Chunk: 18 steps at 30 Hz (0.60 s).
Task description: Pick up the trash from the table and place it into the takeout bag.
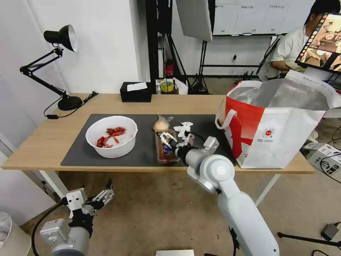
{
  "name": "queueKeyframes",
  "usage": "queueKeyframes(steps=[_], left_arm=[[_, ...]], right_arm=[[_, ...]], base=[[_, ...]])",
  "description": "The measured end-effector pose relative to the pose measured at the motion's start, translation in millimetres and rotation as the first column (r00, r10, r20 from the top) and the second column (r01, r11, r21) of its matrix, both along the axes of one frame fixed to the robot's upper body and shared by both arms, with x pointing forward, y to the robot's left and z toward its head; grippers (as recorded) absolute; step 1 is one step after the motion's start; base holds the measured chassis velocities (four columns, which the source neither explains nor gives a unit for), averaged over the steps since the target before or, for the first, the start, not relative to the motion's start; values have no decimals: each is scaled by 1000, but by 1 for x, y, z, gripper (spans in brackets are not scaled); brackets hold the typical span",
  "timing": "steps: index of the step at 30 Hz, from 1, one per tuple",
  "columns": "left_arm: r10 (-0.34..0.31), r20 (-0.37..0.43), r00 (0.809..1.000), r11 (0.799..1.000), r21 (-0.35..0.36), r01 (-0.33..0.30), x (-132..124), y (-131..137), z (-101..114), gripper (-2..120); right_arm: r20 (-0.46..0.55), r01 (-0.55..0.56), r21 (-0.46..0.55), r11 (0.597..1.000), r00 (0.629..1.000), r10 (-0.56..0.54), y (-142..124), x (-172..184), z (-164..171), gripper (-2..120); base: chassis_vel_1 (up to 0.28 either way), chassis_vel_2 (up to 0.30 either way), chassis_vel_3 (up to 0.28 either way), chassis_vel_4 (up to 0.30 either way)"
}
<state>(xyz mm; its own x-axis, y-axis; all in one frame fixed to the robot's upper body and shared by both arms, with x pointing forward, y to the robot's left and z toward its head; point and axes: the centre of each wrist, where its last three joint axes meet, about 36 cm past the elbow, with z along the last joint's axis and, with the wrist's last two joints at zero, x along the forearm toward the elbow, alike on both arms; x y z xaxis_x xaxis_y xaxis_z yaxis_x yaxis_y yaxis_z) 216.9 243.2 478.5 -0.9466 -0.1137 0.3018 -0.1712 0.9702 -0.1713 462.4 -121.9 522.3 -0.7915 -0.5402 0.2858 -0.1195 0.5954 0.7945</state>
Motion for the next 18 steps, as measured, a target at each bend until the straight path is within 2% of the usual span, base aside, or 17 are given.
queueKeyframes(steps=[1,4,5,6,8,9,10,13,14,17,18], left_arm=[[0,0,1000,1000,0,0,0,0,0,100],[1,1,1000,1000,-1,-1,0,0,0,100],[1,1,1000,1000,-1,-1,0,0,0,100],[1,1,1000,1000,-1,-1,0,0,0,100],[2,2,1000,1000,0,-2,0,0,0,100],[2,2,1000,1000,0,-2,0,0,0,100],[2,2,1000,1000,0,-2,0,0,0,100],[5,4,1000,1000,0,-5,0,0,1,100],[5,4,1000,1000,0,-5,0,0,1,100],[5,5,1000,1000,0,-5,0,0,1,100],[5,5,1000,1000,0,-5,0,0,1,100]], right_arm=[[0,0,0,1000,1000,0,0,0,0,100],[196,-7,-198,980,979,47,-9,20,0,100],[196,-7,-198,980,979,47,-9,20,0,100],[258,-10,-265,964,963,81,-11,27,-2,100],[383,-15,-435,900,902,200,-16,45,-6,97],[383,-15,-435,900,902,200,-16,45,-6,97],[419,-22,-507,861,867,269,-19,55,-7,96],[433,-47,-603,796,819,376,-22,77,-8,83],[433,-47,-603,796,819,376,-22,77,-8,83],[416,-98,-654,750,782,464,-24,96,-11,69],[416,-98,-654,750,782,464,-24,96,-11,69]], base=[[0,0,0,0],[0,0,0,0],[0,0,0,0],[0,0,0,0],[0,0,0,0],[0,0,0,0],[0,0,0,0],[0,0,0,0],[0,0,0,0],[0,0,0,0],[0,0,0,0]])
